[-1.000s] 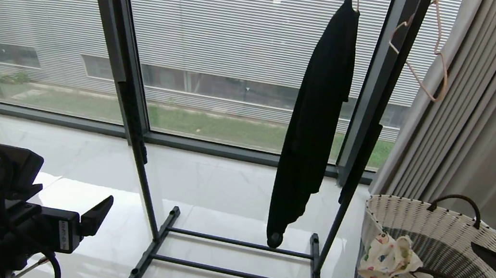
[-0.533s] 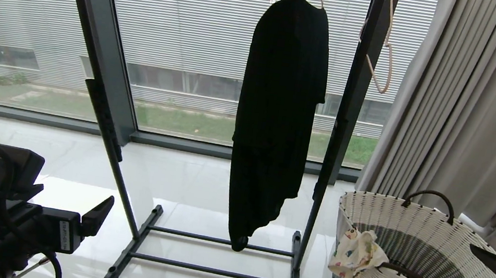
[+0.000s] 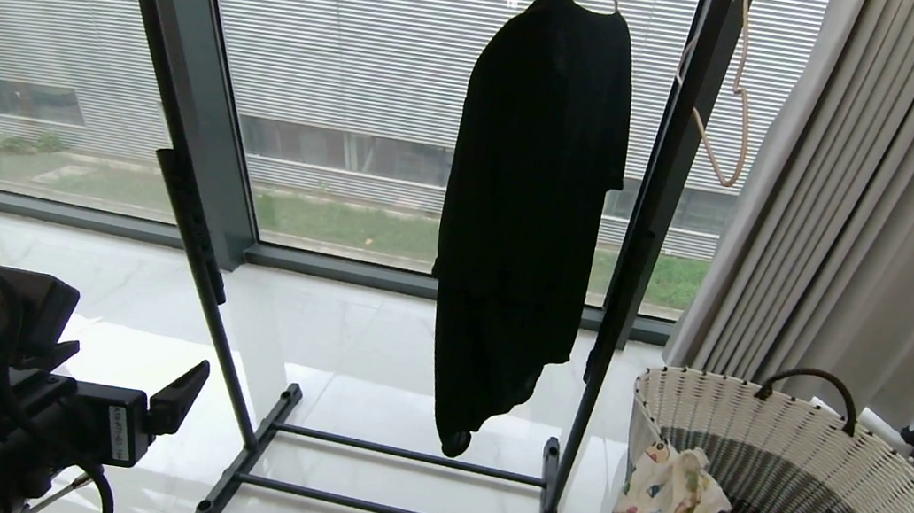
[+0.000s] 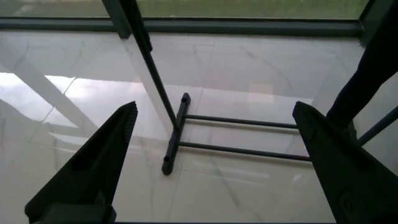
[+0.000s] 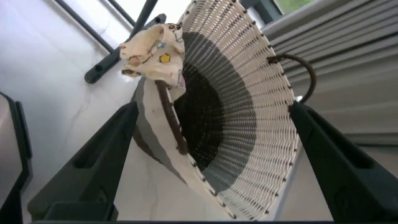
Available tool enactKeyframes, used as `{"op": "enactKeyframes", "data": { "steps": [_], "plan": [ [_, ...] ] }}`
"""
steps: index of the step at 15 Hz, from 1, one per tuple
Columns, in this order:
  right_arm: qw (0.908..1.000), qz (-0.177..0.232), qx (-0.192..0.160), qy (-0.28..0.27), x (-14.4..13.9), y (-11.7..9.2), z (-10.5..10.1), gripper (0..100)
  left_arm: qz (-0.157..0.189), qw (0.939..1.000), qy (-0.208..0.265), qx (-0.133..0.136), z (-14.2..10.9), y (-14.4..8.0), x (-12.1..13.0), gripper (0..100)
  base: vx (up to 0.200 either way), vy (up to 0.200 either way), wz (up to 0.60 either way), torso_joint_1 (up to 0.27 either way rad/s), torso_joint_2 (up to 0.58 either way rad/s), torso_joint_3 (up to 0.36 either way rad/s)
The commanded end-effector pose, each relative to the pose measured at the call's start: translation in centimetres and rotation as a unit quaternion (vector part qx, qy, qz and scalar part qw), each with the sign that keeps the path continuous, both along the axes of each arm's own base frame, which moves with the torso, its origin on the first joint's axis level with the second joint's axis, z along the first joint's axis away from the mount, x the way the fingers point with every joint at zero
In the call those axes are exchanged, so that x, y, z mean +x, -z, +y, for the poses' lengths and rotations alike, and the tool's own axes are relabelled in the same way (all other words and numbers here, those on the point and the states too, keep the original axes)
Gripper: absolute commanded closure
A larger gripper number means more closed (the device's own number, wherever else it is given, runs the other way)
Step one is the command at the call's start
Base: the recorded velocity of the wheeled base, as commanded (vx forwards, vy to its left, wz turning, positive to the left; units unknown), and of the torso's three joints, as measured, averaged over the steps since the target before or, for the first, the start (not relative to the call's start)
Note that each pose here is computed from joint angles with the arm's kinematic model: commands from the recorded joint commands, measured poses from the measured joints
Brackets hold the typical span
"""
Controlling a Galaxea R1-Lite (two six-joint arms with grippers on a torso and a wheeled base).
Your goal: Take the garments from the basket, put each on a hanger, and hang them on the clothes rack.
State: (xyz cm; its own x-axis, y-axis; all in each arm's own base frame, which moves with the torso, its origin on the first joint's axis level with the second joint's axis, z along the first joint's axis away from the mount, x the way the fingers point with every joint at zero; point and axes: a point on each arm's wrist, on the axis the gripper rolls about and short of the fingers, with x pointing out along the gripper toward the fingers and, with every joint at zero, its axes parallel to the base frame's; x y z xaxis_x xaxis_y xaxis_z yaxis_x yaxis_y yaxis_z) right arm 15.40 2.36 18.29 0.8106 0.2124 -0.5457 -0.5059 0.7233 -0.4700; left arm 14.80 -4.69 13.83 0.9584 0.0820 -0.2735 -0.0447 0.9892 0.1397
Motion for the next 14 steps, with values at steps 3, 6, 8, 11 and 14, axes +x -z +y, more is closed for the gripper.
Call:
{"op": "enactKeyframes", "data": {
  "steps": [3, 6, 8, 11, 14],
  "plan": [
    [0.9975, 0.065, -0.018, -0.021, 2.2, 2.2, 1.0, 0, 0.000, 1.0000, 0.001, 0.001, 0.0, 0.0, 0.0, 0, 0.067, 0.000, 0.00, 0.002, 0.00, -0.002],
    [0.9919, 0.106, -0.047, -0.051, 3.9, 4.0, 1.9, 0, -0.004, 1.0000, 0.007, -0.001, -0.2, -0.2, -0.1, 0, 0.000, 0.000, 0.00, 0.000, 0.00, 0.000],
    [0.9844, 0.148, -0.058, -0.076, 5.6, 5.8, 3.4, 0, -0.015, 0.9998, 0.008, -0.007, -0.3, -0.5, 0.1, 0, 0.000, 0.000, 0.00, 0.000, 0.00, 0.000],
    [0.9801, 0.172, -0.071, -0.069, 7.8, 7.1, 4.2, 0, -0.028, 0.9995, 0.007, -0.012, -0.3, -0.8, 0.0, 0, 0.000, 0.000, 0.00, 0.000, 0.00, 0.000],
    [0.9788, 0.185, -0.068, -0.056, 10.6, 8.1, 4.9, 0, -0.026, 0.9996, 0.006, -0.012, -0.2, -0.7, -0.1, 0, 0.000, 0.000, 0.00, 0.000, 0.00, 0.000]
  ]
}}
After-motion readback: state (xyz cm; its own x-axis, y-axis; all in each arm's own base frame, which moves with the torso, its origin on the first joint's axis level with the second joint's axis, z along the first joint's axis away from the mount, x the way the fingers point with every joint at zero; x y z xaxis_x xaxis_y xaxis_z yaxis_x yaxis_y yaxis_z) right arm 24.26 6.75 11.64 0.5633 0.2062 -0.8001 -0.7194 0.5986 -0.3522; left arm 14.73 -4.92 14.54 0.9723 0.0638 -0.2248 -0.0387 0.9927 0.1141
